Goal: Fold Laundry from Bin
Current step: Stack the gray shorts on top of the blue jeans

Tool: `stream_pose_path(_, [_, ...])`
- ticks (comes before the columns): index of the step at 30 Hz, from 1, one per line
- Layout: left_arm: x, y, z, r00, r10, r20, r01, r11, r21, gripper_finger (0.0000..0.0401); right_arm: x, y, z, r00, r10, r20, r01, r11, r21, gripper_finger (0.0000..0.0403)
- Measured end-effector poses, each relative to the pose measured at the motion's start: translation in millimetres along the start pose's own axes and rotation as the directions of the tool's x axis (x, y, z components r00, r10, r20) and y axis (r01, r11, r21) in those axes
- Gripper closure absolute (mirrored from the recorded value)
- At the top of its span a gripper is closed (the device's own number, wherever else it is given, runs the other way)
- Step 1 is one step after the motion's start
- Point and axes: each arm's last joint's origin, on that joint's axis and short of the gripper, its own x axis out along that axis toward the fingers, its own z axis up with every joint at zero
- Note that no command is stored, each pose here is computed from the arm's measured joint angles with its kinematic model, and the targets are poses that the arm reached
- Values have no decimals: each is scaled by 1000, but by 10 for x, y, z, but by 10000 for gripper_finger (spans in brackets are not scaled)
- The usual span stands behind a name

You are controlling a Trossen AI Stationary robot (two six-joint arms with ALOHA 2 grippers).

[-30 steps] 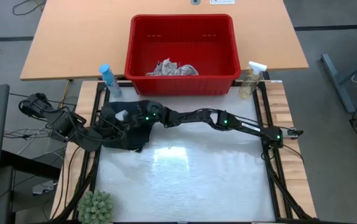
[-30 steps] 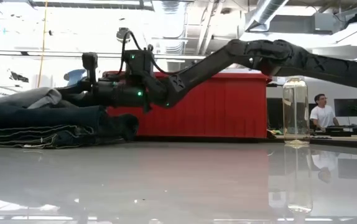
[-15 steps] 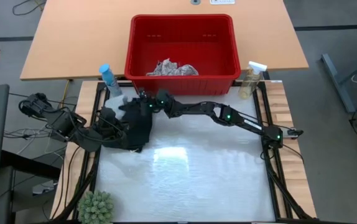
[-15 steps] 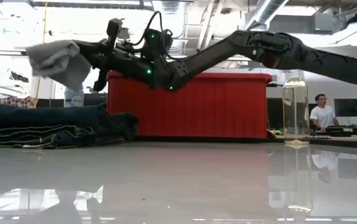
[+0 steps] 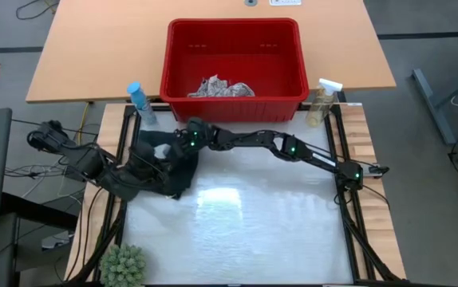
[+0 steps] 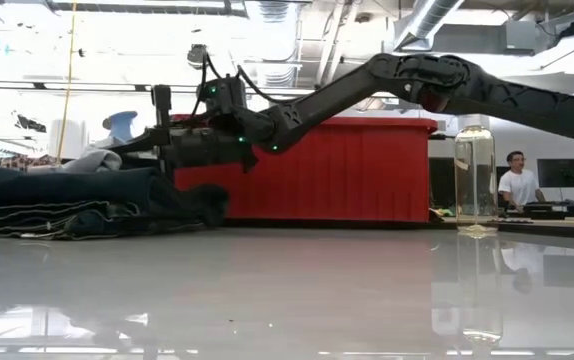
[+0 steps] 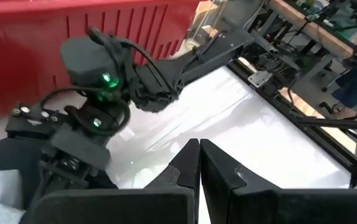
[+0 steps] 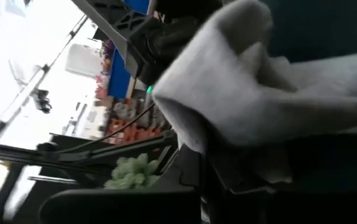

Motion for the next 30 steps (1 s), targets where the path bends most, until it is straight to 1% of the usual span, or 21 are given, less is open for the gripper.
stream_pose_path(2, [47, -26, -54, 1000, 18, -10, -18, 1000, -1, 401, -29, -20, 18, 1000, 3, -24, -2, 998, 59, 380])
stream_pose_path(6, [137, -93, -146, 999, 46, -25, -46, 999, -2, 401, -97, -44, 83, 999, 8, -38, -2, 990, 138, 380])
stream_pose_path(8, [174, -120, -185, 998, 58, -29, -58, 998, -7, 401, -159, -23, 132, 999, -11, -47, 17, 989, 148, 380])
stream_pose_path(9, [190, -132, -202, 998, 62, -32, -63, 998, -3, 401, -193, -17, 153, 998, -34, -53, 41, 990, 132, 380])
stream_pose_path(12, [229, -158, -244, 997, 74, -37, -74, 997, -1, 401, -308, 84, 211, 990, -120, -70, 120, 993, 7, 380])
stream_pose_path(14, [238, -164, -253, 996, 77, -38, -77, 997, -5, 401, -387, 172, 234, 977, -204, -62, 199, 977, -82, 380])
stream_pose_path(17, [239, -163, -254, 996, 78, -35, -79, 997, -7, 401, -470, 234, 210, 938, -341, -59, 325, 927, -186, 375])
stream_pose_path(20, [242, -161, -249, 996, 83, -26, -84, 996, -8, 401, -523, 187, 141, 890, -446, -96, 409, 873, -265, 368])
stream_pose_path(25, [254, -152, -235, 995, 94, -13, -94, 995, -12, 401, -551, 137, 25, 808, -575, -131, 493, 781, -384, 365])
stream_pose_path(27, [263, -147, -228, 995, 98, -11, -98, 995, -14, 401, -561, 124, 9, 792, -594, -139, 489, 755, -438, 364])
stream_pose_path(30, [271, -142, -222, 995, 103, -9, -103, 995, -16, 401, -581, 145, 21, 787, -602, -134, 478, 733, -483, 363])
